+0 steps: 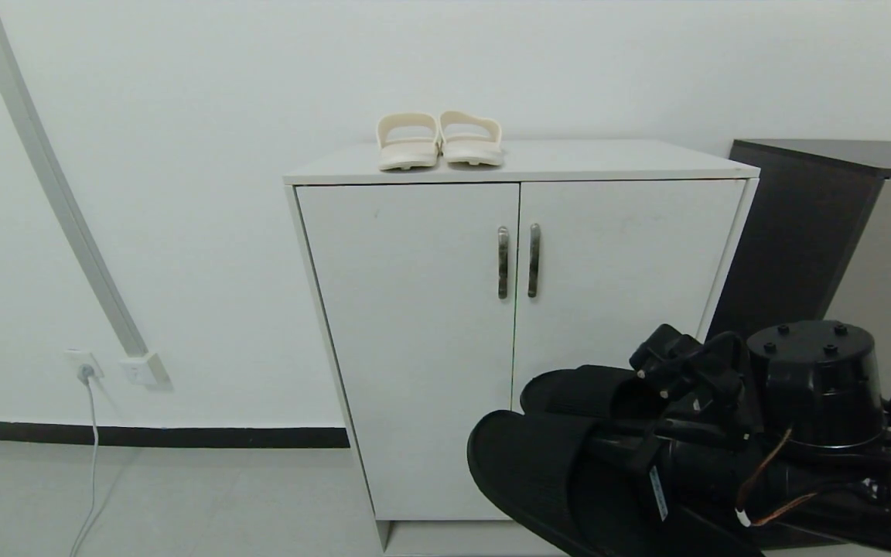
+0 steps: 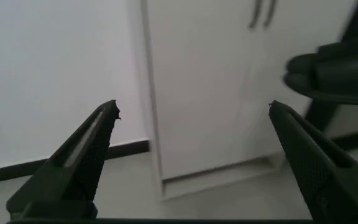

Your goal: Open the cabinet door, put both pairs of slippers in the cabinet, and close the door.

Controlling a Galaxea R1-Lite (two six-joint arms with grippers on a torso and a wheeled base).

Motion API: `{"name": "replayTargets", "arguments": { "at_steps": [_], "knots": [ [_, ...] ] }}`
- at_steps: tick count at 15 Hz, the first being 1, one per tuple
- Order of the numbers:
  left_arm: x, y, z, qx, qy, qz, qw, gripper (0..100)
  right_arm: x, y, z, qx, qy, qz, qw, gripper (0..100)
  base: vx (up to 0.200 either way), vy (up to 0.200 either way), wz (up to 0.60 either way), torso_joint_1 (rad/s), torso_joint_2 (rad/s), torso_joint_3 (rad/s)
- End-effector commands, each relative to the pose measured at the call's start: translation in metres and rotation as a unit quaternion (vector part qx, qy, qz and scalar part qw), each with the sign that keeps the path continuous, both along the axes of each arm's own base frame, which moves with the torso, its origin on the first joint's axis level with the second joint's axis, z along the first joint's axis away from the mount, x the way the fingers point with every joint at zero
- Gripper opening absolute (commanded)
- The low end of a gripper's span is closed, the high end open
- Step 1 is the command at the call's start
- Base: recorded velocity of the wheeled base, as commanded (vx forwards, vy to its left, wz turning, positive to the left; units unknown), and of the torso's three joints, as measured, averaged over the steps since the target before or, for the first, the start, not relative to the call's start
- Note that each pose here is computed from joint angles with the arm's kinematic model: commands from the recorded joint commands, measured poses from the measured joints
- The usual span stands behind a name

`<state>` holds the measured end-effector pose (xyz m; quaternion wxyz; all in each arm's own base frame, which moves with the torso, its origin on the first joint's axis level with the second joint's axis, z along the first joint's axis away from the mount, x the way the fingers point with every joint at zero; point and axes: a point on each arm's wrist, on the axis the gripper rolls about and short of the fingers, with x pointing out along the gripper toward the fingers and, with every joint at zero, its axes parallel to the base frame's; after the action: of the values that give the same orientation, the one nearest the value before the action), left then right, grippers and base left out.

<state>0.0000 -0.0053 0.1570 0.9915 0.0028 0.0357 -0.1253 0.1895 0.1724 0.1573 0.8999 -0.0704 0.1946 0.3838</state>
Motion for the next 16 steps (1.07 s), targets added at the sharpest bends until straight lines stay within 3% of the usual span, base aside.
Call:
{"name": "replayTargets", "arguments": {
  "at_steps": [1,3,5,6,11,13,14,16],
  "knots": [
    [0.071,-0.008,0.046,-0.012,0.077,-0.116,0.9903,100,0.0,0.0,0.0,-0.001,-0.001,0.0,1.0,0,0.0,0.0,0.0,0.0,0.0,0.0],
    [0.112,-0.024,0.062,-0.018,0.074,-0.186,0.9796,100,0.0,0.0,0.0,-0.001,0.0,0.0,1.0,0,0.0,0.0,0.0,0.0,0.0,0.0],
    [0.134,-0.037,0.067,-0.017,0.069,-0.217,0.9736,100,0.0,0.0,-0.001,-0.002,0.0,0.0,1.0,0,0.0,0.0,0.0,0.0,0.0,0.0],
    [0.167,-0.063,0.073,-0.015,0.053,-0.263,0.9631,100,0.0,0.0,0.0,0.0,0.0,0.0,1.0,0,0.0,0.0,0.0,0.0,0.0,0.0],
    [0.23,-0.136,0.078,-0.022,0.022,-0.343,0.9387,100,0.0,0.0,-0.002,-0.002,0.002,0.0,1.0,0,0.0,0.0,0.0,0.0,0.0,0.0],
    [0.242,-0.167,0.083,-0.046,0.02,-0.376,0.9252,100,0.0,0.0,-0.003,-0.004,0.004,-0.001,1.0,0,0.0,0.0,0.0,0.0,0.0,0.0],
    [0.245,-0.183,0.086,-0.066,0.02,-0.392,0.9175,100,0.0,-0.001,-0.003,-0.005,0.004,-0.001,1.0,0,0.0,0.0,0.0,0.0,0.0,0.0],
    [0.257,-0.204,0.09,-0.095,0.019,-0.406,0.9089,100,0.0,0.0,-0.004,-0.006,0.005,-0.001,1.0,0,0.0,0.0,0.0,0.0,0.0,0.0]
  ]
}}
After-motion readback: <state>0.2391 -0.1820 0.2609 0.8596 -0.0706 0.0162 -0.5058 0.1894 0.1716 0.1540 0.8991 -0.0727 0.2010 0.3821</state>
